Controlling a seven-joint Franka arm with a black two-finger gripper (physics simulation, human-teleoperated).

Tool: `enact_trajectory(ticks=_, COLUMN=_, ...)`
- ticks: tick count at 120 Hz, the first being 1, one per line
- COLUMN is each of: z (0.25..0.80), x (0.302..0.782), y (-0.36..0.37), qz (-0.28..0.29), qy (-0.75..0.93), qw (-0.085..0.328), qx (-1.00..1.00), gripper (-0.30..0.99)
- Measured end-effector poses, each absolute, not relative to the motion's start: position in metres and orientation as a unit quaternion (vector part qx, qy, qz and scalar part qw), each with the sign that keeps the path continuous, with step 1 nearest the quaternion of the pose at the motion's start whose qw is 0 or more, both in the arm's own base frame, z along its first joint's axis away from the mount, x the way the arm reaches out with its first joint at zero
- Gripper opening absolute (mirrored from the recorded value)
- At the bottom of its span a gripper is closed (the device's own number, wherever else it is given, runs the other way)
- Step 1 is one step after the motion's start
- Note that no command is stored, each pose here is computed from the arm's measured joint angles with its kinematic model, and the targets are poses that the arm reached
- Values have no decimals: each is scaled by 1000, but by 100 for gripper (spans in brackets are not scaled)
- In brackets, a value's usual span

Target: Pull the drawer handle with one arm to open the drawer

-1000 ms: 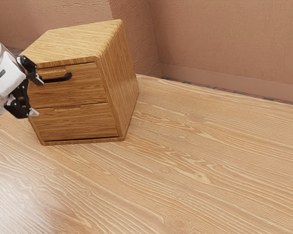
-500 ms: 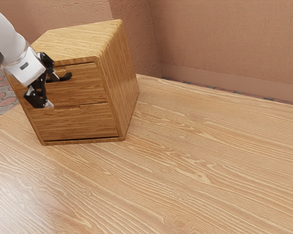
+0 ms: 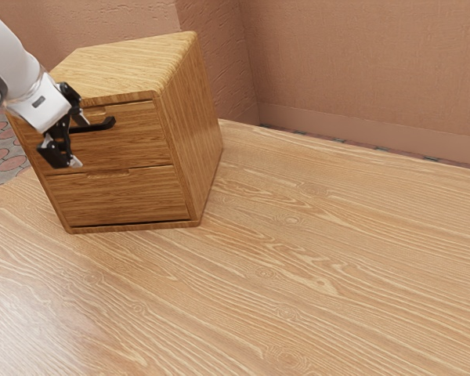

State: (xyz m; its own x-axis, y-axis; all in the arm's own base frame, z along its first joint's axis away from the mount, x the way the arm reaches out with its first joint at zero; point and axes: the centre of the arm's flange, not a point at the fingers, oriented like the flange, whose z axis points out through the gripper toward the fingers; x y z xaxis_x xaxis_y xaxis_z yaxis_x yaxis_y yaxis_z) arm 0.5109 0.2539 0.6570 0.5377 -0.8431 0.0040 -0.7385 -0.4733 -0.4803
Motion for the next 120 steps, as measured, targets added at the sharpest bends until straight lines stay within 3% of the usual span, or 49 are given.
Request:
enact_trajectory(ticks=72, z=641, x=531, y=269, qz=-119, qy=454, qw=209, qx=-858, gripper=69)
enact_trajectory(ticks=110, z=659, x=515, y=267, qz=-117, qy=442, qw=226, qx=-860, gripper=50)
enact_trajectory(ticks=120, z=658, x=511, y=265, qz=-114, qy=442, qw=225, qx=-861, gripper=53)
